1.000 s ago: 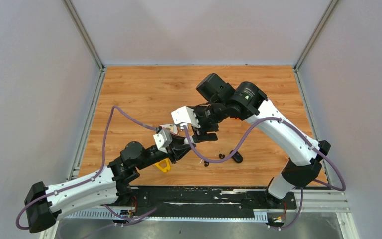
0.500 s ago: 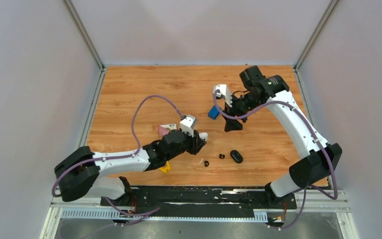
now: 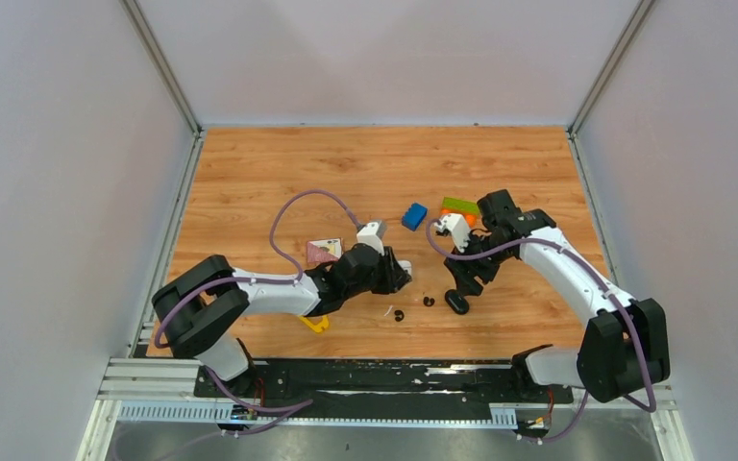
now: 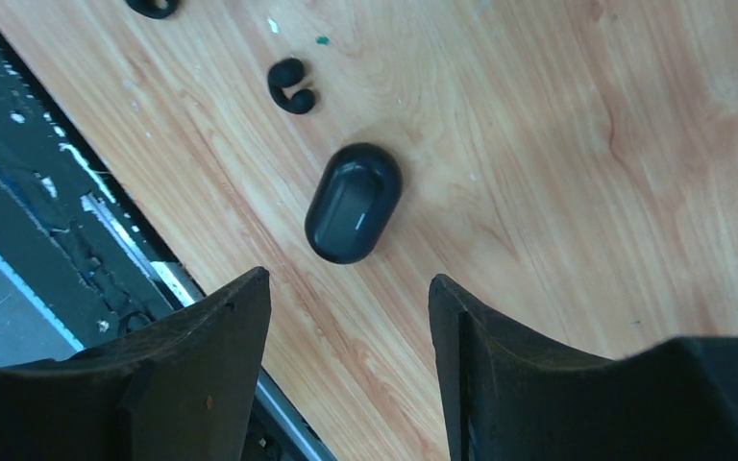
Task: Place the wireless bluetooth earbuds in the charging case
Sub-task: Place the charging case at the center of the board, then pick up the charging case at the center of the board, then open the charging case.
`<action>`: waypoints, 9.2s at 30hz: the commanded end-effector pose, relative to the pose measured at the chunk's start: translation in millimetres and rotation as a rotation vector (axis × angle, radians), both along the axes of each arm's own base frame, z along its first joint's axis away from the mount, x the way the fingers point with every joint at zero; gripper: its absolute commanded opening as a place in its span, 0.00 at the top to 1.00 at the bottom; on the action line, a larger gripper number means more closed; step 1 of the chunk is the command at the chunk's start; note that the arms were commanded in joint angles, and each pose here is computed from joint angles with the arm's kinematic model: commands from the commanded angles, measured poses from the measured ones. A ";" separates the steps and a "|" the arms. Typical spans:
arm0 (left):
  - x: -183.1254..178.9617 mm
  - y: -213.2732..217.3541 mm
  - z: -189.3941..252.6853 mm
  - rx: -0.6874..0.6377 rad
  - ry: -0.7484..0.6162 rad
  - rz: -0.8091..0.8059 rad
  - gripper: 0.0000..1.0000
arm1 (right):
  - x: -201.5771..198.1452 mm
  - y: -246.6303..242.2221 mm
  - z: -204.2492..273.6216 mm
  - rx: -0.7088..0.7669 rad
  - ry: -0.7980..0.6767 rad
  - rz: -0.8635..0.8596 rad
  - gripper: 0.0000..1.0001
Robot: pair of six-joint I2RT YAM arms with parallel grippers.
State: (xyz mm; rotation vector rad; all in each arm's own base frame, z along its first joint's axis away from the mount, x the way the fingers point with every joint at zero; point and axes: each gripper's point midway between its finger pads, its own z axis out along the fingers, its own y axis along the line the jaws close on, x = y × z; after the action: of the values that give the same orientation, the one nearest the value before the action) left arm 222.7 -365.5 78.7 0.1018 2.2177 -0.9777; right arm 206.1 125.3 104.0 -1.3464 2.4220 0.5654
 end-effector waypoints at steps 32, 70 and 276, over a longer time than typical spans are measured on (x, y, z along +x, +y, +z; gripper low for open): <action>-18.3 120.2 73.7 0.073 -0.150 0.191 0.47 | -3.4 -25.4 -80.0 -0.259 -0.117 0.211 0.37; -27.2 127.4 86.2 0.047 -0.198 0.151 0.48 | 64.5 91.7 -44.8 -0.145 -0.180 0.295 0.33; -117.6 9.2 164.4 -0.314 -0.971 -0.654 1.00 | -34.3 118.8 135.4 0.521 0.130 0.453 0.48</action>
State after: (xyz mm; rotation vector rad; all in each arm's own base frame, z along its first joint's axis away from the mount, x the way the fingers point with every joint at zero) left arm 111.6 -355.4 214.0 0.9829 1.2368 -1.2247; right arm 167.2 240.9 226.8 -1.6457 1.9203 1.3290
